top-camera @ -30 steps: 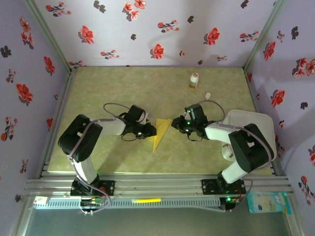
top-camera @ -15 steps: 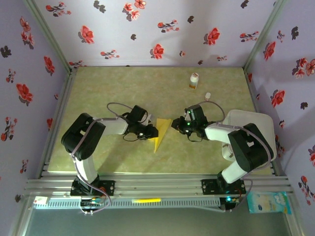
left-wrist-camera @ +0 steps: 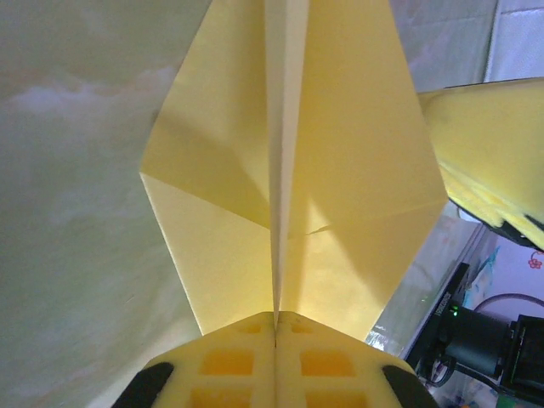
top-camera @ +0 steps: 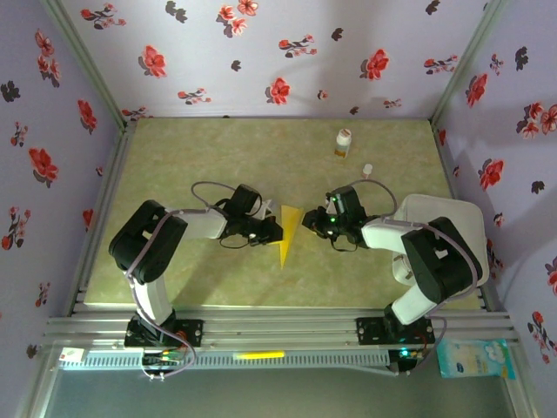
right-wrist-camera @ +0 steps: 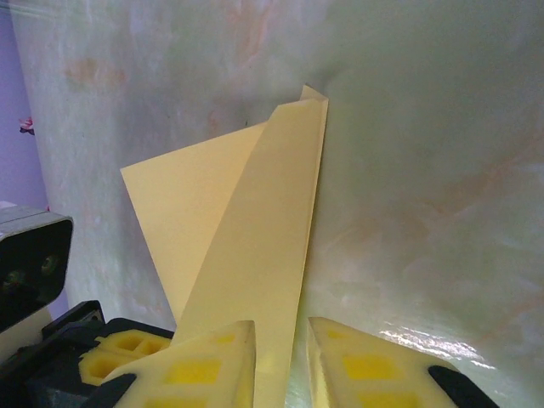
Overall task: Fold a paper plane with a square sheet of paper (pick it up from the middle)
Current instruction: Turn over a paper plane at the center of the table, then move a paper plane to the center of the table.
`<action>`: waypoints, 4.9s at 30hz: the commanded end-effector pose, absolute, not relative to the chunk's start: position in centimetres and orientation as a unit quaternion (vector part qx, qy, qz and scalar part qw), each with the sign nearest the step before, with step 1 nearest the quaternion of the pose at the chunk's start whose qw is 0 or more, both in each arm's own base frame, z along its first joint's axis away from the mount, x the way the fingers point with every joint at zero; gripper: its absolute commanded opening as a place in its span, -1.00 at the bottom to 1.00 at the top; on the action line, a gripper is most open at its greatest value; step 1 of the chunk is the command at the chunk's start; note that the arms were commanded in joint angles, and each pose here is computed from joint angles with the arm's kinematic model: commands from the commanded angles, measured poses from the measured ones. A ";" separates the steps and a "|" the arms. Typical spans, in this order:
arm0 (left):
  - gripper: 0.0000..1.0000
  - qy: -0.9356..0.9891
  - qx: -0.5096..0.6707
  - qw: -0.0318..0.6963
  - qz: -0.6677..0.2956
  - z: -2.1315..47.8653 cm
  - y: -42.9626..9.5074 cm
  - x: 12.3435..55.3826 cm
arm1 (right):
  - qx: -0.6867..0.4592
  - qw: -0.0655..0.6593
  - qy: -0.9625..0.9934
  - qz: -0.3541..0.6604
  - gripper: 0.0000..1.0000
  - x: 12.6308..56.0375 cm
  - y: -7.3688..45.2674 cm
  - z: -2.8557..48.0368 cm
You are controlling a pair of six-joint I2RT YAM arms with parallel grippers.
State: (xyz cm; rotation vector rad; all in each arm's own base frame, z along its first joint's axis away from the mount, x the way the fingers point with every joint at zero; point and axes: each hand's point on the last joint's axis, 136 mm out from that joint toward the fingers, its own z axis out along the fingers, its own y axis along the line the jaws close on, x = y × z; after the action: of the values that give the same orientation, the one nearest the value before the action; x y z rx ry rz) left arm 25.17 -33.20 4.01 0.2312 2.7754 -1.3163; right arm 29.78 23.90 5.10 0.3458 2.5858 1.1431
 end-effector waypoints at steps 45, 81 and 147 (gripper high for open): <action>-0.93 0.965 0.100 0.105 -0.219 4.0 -29.2 26.0 | 0.090 0.073 0.920 0.374 -0.71 28.4 29.4 2.8; -0.77 0.965 0.119 0.077 -0.221 2.1 -30.3 25.3 | 0.092 0.069 0.917 0.382 -0.85 28.4 29.5 2.1; -0.73 0.994 0.050 0.083 0.058 -0.3 -25.3 31.7 | 0.135 0.134 0.903 0.385 -0.35 28.4 23.7 5.1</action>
State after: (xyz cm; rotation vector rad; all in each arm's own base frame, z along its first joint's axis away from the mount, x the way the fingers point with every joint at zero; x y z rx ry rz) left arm 32.87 -27.12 1.81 0.1553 2.9062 -0.0054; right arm 28.26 23.56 4.68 0.3884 2.6369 1.0801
